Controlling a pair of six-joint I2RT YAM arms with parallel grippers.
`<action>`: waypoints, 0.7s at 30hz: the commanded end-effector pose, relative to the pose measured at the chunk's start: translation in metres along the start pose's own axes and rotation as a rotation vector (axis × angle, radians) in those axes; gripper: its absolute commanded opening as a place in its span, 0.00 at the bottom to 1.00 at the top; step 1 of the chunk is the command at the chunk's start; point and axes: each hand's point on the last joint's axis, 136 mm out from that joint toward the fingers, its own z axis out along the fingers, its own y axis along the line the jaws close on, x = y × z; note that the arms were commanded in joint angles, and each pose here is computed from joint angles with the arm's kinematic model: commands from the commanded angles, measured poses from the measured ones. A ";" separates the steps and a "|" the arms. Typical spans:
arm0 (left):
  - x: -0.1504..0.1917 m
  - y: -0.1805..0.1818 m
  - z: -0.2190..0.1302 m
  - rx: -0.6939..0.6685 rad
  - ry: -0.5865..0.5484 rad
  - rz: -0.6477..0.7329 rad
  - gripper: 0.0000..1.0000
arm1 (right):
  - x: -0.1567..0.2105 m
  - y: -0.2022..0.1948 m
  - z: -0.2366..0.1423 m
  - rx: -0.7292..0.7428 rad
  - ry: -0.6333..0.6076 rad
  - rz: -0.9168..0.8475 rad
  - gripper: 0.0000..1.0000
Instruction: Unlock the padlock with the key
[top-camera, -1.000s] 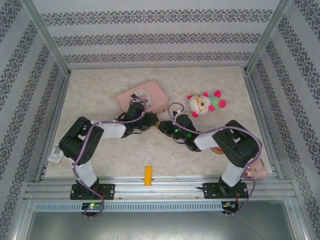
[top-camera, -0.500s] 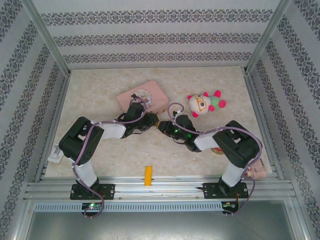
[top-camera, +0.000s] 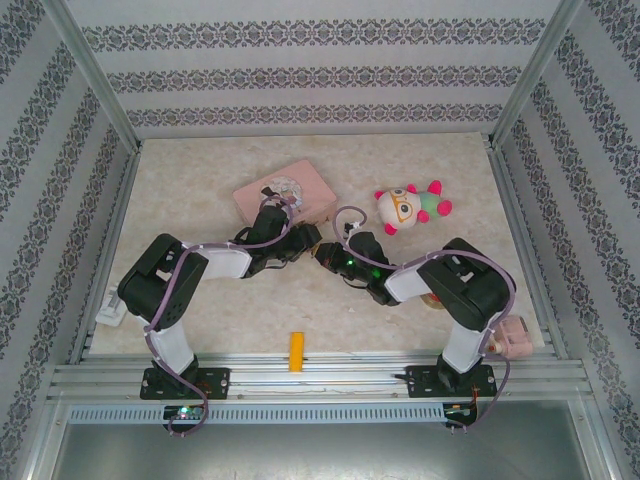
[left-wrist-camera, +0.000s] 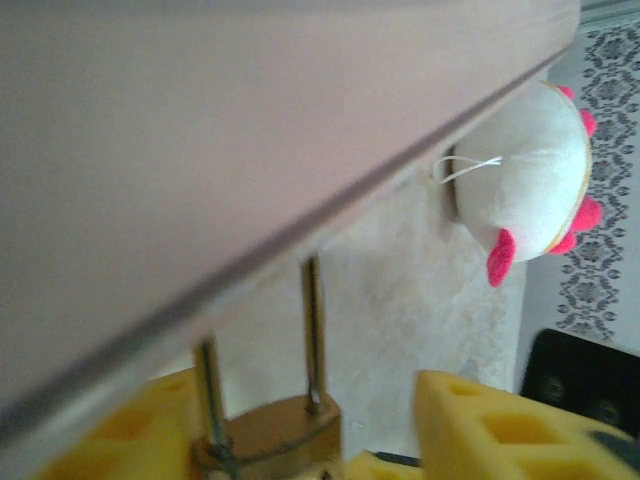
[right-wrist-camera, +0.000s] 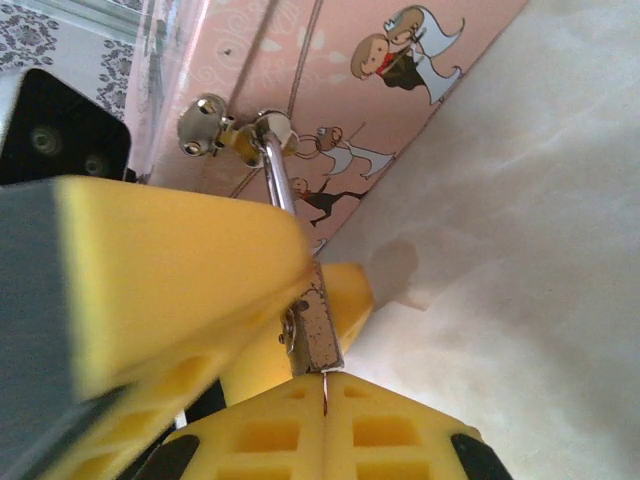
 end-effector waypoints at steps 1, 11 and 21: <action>0.025 -0.015 -0.005 0.065 0.093 -0.021 0.62 | -0.017 0.012 0.005 -0.048 -0.064 0.011 0.00; 0.000 -0.023 -0.030 0.127 -0.095 0.029 0.54 | -0.024 0.012 0.008 -0.090 -0.083 0.061 0.00; -0.008 -0.020 -0.018 0.230 -0.113 -0.036 0.48 | -0.030 0.016 0.018 -0.171 -0.084 0.120 0.00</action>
